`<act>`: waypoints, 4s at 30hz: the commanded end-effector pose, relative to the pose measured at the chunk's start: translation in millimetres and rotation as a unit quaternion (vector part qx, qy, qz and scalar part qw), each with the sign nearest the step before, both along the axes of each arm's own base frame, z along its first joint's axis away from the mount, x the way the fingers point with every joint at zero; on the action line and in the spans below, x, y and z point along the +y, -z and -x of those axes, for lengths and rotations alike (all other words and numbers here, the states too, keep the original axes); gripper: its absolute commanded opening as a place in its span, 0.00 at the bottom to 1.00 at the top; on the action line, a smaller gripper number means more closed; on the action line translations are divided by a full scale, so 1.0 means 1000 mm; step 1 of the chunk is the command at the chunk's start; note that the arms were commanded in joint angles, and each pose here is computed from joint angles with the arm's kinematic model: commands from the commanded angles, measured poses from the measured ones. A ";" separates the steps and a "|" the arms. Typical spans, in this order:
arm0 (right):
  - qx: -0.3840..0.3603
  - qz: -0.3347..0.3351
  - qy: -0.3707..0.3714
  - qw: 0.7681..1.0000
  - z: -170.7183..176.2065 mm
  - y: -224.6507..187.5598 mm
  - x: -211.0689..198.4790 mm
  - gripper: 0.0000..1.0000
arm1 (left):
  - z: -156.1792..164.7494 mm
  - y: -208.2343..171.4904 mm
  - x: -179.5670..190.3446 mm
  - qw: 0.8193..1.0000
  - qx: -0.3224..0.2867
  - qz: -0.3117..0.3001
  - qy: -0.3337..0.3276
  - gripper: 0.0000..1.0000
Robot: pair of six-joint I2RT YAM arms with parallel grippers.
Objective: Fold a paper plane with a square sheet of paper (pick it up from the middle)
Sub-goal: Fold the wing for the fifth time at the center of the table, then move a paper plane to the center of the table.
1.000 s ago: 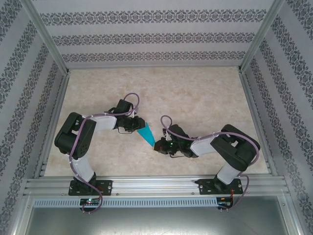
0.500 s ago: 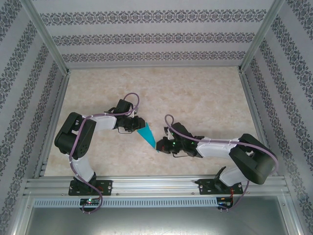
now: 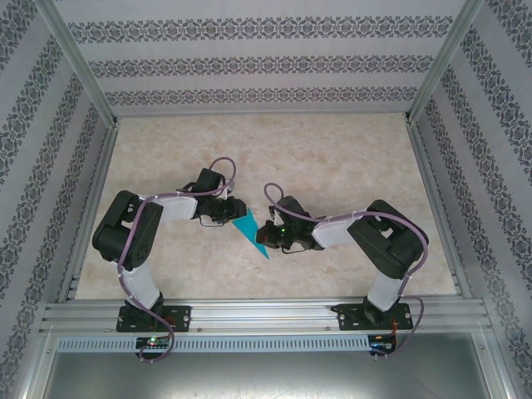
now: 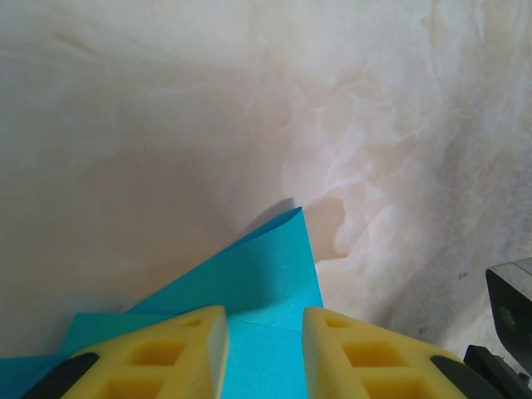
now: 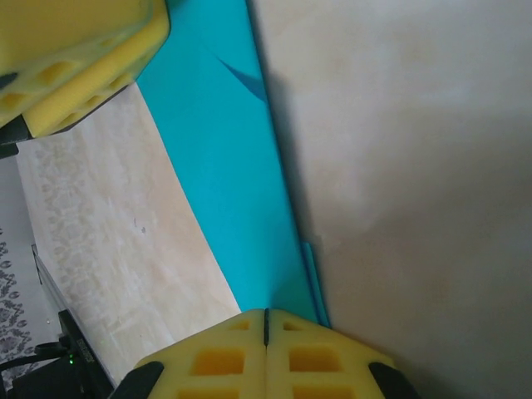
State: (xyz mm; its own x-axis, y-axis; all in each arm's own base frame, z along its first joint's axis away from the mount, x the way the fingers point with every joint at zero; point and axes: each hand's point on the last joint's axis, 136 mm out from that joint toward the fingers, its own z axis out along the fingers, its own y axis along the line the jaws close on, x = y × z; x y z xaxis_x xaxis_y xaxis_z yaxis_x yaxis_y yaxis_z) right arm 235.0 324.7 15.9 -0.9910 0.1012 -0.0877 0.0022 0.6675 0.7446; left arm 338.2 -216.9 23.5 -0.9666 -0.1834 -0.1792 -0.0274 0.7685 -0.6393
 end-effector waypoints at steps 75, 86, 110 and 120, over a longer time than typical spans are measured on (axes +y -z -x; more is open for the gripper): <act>-0.009 0.060 0.013 0.998 0.023 0.018 -0.004 0.00 | 0.054 -0.048 0.057 0.988 -0.010 -0.081 -0.129 0.50; -0.091 0.005 -0.020 0.996 0.022 -0.033 0.008 0.01 | 0.060 -0.039 0.026 0.983 0.012 -0.160 -0.093 0.51; -0.143 0.063 0.108 0.982 0.004 -0.036 -0.088 0.25 | 0.062 -0.044 0.001 0.918 0.017 -0.388 -0.077 0.65; -0.143 0.060 0.100 0.983 0.006 -0.035 -0.086 0.26 | 0.056 -0.033 -0.018 0.914 0.032 -0.399 -0.066 0.67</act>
